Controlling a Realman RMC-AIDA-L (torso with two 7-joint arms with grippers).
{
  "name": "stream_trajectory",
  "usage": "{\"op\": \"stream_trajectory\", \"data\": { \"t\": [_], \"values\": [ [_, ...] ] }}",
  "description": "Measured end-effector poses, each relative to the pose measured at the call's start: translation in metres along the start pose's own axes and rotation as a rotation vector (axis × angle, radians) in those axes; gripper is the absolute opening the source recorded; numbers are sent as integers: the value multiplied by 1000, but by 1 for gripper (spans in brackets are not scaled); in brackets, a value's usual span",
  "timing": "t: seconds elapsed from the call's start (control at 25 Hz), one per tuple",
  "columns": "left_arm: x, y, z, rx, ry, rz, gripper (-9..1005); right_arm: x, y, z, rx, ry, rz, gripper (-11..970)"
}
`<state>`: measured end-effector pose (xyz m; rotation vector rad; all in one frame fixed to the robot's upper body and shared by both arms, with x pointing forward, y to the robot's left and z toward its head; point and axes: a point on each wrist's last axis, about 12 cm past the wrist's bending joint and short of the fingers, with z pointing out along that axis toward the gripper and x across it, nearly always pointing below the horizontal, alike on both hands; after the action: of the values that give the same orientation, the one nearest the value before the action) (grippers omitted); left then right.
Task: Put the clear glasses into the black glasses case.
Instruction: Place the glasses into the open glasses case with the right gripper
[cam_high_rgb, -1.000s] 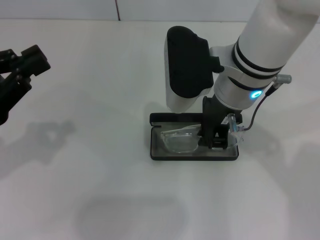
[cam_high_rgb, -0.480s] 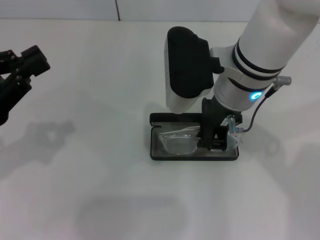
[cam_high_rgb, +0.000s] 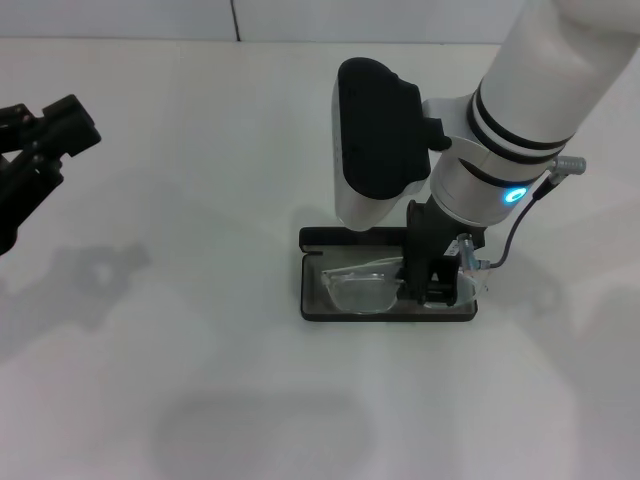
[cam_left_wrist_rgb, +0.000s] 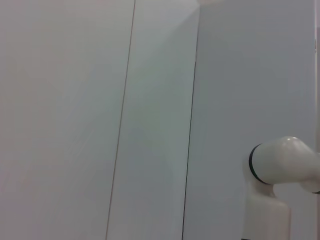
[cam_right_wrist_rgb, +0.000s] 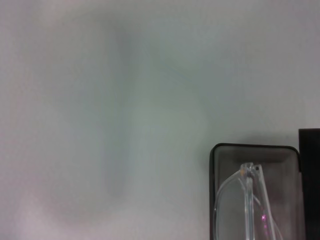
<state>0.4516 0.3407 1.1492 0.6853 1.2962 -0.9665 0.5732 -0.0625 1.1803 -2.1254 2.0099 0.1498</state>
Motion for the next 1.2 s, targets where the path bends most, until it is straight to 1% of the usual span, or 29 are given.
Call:
{"op": "stream_trajectory", "data": {
  "t": [0.76, 0.96, 1.2],
  "values": [
    [1, -1, -1, 3, 0, 5, 113, 1, -3, 2, 22, -7, 9, 93],
    [1, -1, -1, 3, 0, 5, 114, 2, -4, 2, 27, -8, 10, 213],
    [1, -2, -1, 3, -1, 3, 114, 0, -3, 1, 34, -16, 1, 225]
  ]
}}
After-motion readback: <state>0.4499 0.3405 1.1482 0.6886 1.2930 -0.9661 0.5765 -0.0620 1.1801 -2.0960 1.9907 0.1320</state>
